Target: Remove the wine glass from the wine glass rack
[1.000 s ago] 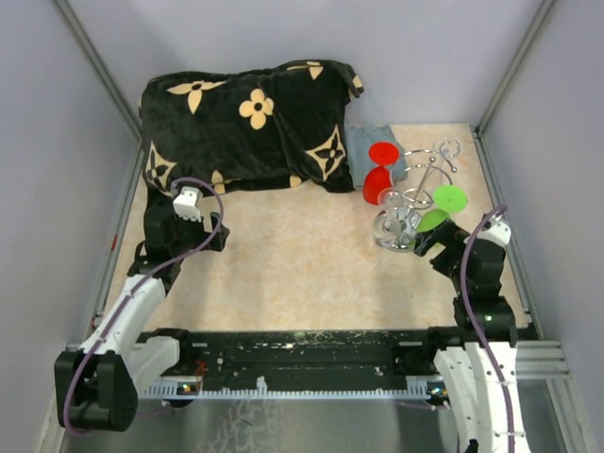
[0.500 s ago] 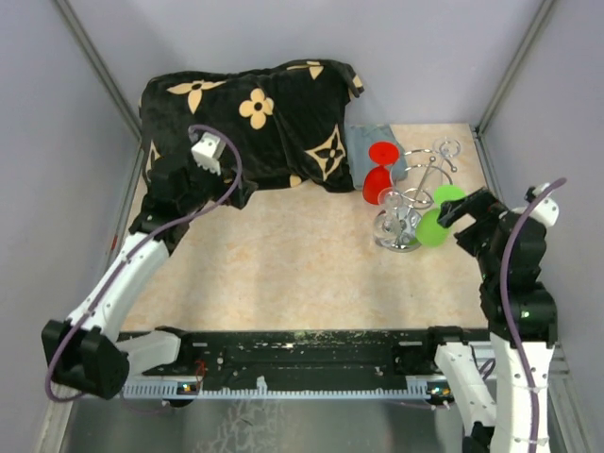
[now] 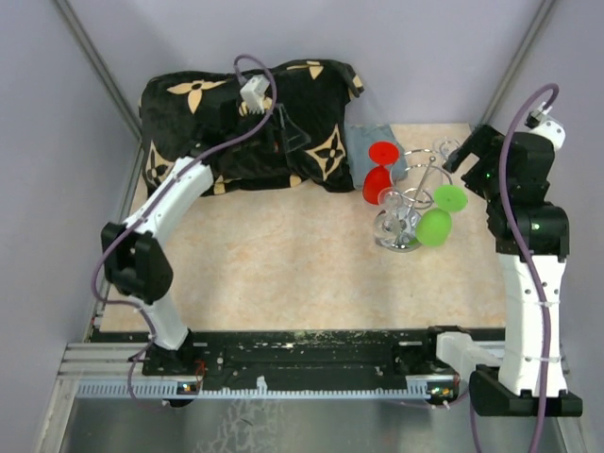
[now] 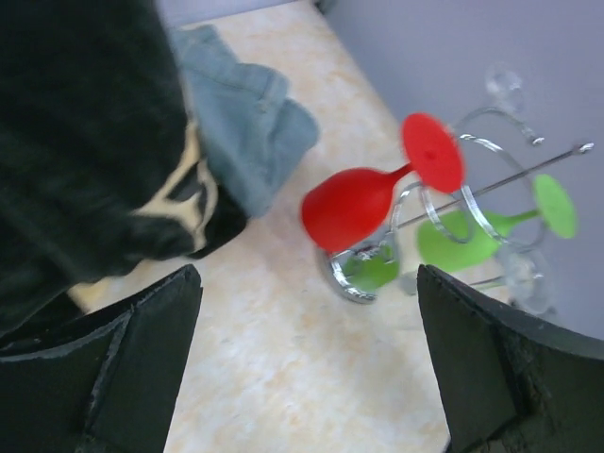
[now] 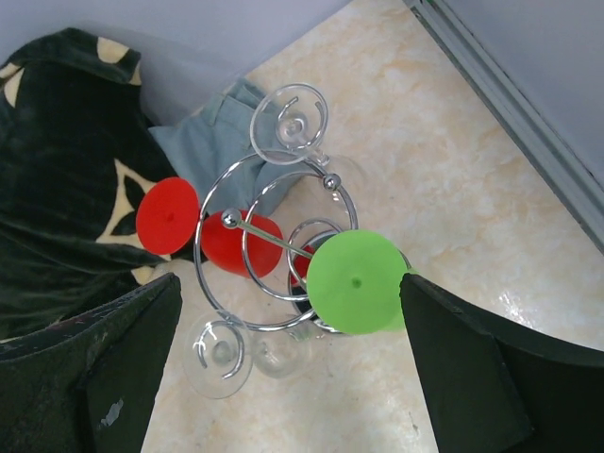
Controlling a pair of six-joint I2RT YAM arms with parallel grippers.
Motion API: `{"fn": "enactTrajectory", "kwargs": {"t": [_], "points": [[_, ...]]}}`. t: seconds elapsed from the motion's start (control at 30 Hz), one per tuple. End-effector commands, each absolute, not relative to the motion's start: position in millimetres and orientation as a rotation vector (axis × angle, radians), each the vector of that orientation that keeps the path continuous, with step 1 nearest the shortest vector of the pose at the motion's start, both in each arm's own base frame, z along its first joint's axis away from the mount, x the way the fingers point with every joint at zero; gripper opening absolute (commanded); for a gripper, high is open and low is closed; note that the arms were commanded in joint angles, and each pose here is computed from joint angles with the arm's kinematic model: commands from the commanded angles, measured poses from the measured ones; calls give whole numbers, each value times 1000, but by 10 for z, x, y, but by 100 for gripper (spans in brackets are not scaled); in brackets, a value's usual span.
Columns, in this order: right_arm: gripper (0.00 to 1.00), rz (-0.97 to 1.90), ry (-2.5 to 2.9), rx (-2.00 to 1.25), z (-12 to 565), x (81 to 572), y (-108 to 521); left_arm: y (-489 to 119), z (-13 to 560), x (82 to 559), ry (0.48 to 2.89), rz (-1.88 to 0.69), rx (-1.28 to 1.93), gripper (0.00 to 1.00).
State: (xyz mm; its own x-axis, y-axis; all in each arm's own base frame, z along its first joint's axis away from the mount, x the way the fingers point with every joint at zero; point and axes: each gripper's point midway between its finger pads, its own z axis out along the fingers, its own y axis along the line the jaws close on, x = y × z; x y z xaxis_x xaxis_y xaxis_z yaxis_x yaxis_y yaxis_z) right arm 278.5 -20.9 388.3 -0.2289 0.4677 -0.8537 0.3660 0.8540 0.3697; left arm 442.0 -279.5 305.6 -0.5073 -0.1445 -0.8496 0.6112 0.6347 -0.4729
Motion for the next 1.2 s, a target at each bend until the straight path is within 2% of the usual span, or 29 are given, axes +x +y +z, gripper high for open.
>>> {"fn": "enactTrajectory", "kwargs": {"t": [0.0, 0.27, 0.57, 0.83, 1.17], "points": [[98, 118, 1795, 588, 4118, 2796, -238, -3303, 3313, 4368, 1899, -1319, 374, 100], [98, 216, 1761, 747, 3735, 2878, -637, -3813, 3367, 4488, 1894, -1576, 412, 100], [96, 245, 1789, 762, 3526, 3073, -775, -4186, 3201, 4316, 1955, -1836, 408, 100], [96, 259, 1789, 765, 3459, 3030, -737, -4405, 2978, 4240, 1997, -1887, 421, 97], [96, 252, 1775, 776, 3419, 2888, -694, -4515, 2770, 4400, 2000, -1847, 406, 97]]}}
